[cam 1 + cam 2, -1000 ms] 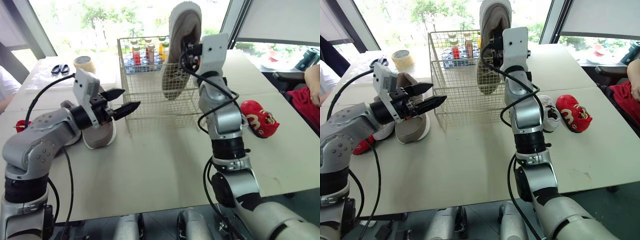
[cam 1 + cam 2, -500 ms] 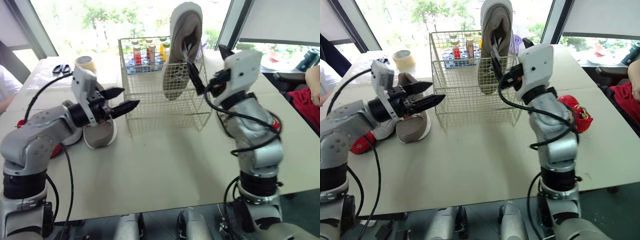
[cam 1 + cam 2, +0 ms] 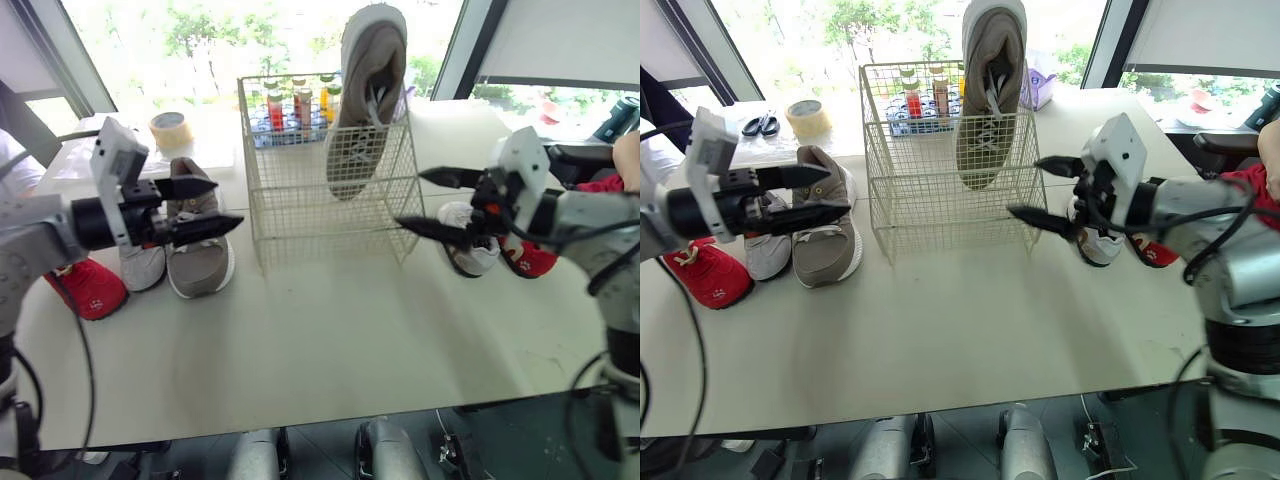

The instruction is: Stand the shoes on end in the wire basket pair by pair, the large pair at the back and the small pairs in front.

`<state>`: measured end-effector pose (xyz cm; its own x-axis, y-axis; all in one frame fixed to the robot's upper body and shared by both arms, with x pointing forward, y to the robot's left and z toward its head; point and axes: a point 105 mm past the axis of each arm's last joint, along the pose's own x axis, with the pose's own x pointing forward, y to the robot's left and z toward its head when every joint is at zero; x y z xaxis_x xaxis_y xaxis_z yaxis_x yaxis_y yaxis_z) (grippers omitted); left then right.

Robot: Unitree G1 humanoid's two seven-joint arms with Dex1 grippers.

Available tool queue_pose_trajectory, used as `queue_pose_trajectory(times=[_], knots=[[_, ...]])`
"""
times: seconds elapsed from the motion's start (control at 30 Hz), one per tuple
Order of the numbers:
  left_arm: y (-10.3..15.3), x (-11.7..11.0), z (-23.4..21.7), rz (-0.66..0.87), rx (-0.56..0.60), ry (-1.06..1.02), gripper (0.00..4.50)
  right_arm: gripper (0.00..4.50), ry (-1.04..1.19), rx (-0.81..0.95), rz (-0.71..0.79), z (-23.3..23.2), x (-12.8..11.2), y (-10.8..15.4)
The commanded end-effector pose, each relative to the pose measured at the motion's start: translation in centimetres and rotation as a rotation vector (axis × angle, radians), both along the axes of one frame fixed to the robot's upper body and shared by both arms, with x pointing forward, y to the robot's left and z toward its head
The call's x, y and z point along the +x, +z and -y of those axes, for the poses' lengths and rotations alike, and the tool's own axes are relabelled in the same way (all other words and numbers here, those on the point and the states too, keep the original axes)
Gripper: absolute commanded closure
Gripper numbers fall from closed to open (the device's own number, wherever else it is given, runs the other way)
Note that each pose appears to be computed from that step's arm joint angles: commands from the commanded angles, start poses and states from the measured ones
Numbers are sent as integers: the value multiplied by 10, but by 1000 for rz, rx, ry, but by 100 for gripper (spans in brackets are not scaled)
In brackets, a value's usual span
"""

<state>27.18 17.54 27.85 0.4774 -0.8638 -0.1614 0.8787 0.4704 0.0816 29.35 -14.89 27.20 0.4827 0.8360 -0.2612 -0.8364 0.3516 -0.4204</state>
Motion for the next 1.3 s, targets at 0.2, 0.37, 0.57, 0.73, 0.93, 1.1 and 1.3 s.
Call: queue_pose_trajectory(times=[0.2, 0.37, 0.57, 0.73, 0.93, 1.1, 1.3], knots=[[-22, -41, 27, -54, 121, -220, 0, 0, 222, -327, -13, -5, 24, -13], [-47, -53, 41, -101, 87, -221, 0, 0, 230, -433, -13, -6, 56, -28], [-55, -55, 45, -98, 57, -168, 0, 90, 297, -514, -91, -9, 64, -45], [-54, -53, 44, -86, 45, -136, 0, 344, 303, -618, -64, -14, 71, -55], [-54, -48, 43, -76, 40, -107, 0, 389, 363, -620, 26, -26, 65, -51], [-54, -40, 45, -63, 35, -97, 0, 389, 384, -591, 66, -35, 61, -47], [-53, -34, 47, -53, 29, -98, 0, 389, 459, -537, 98, -51, 47, -41]])
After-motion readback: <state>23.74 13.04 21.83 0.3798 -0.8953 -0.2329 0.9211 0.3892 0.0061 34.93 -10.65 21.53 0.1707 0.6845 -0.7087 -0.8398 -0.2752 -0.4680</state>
